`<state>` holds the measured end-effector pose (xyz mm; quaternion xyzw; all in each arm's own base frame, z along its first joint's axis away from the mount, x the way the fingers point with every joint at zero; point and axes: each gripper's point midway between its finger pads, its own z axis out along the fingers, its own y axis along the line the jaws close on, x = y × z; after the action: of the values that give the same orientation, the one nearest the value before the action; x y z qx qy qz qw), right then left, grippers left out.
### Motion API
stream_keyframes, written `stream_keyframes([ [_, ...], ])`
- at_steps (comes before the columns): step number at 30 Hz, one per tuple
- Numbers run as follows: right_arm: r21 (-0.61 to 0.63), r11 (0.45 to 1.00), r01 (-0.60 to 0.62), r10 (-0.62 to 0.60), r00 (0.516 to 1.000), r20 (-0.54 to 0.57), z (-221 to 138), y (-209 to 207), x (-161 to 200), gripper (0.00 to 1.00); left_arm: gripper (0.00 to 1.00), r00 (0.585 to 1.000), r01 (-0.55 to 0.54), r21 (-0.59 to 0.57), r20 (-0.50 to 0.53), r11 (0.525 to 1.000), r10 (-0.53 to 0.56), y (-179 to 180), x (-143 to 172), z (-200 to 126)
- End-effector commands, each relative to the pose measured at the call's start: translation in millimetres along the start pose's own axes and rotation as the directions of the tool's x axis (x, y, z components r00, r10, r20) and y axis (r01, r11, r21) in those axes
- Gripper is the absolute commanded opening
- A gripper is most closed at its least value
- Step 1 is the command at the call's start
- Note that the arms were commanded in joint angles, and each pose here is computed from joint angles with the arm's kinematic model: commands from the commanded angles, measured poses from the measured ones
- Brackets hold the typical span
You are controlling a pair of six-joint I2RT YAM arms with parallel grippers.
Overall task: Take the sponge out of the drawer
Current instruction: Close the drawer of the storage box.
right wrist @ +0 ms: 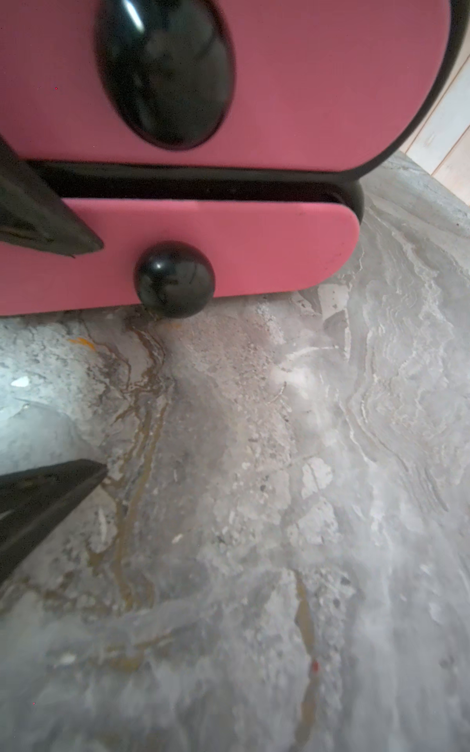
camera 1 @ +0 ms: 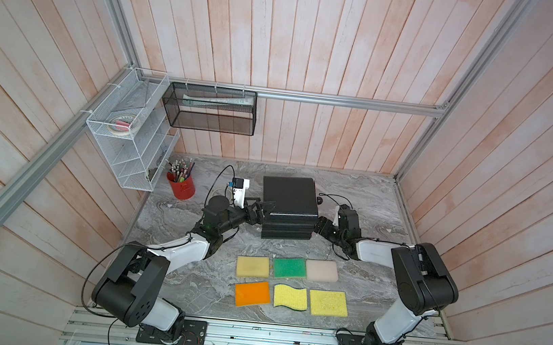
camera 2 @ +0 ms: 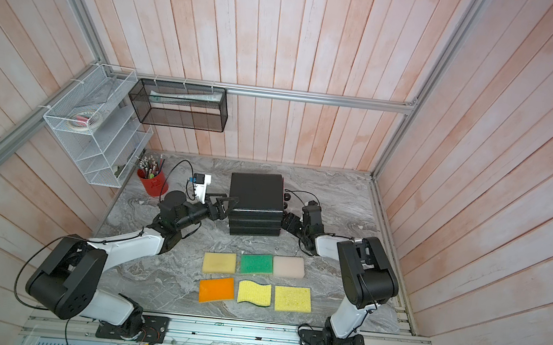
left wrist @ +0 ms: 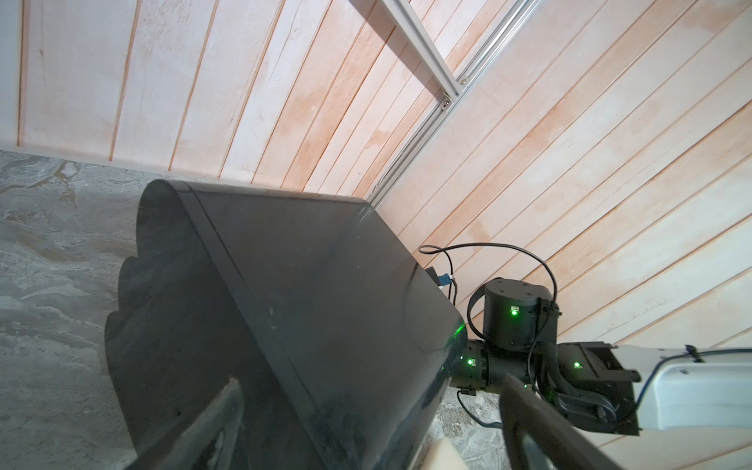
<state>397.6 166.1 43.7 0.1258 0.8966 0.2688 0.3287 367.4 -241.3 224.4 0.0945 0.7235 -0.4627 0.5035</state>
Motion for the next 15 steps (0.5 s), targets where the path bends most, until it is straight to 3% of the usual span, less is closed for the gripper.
stream_keyframes([
  [1, -0.103, 0.995, -0.014, 0.013, 1.0, -0.011, -4, 20, 5, 0.81, 1.0, 1.0, -0.019, 0.046, 0.023, 0.999, 0.018, -9, -8, 1],
  [6, -0.168, 0.985, -0.037, 0.034, 0.999, -0.019, -8, 28, 12, 0.81, 1.0, 0.999, -0.022, 0.063, 0.036, 0.998, 0.02, -11, -8, -2],
  [15, -0.13, 0.991, -0.019, 0.021, 1.0, 0.015, -17, 21, 5, 0.81, 1.0, 0.998, -0.032, 0.081, 0.048, 0.996, 0.028, -18, -9, -9],
])
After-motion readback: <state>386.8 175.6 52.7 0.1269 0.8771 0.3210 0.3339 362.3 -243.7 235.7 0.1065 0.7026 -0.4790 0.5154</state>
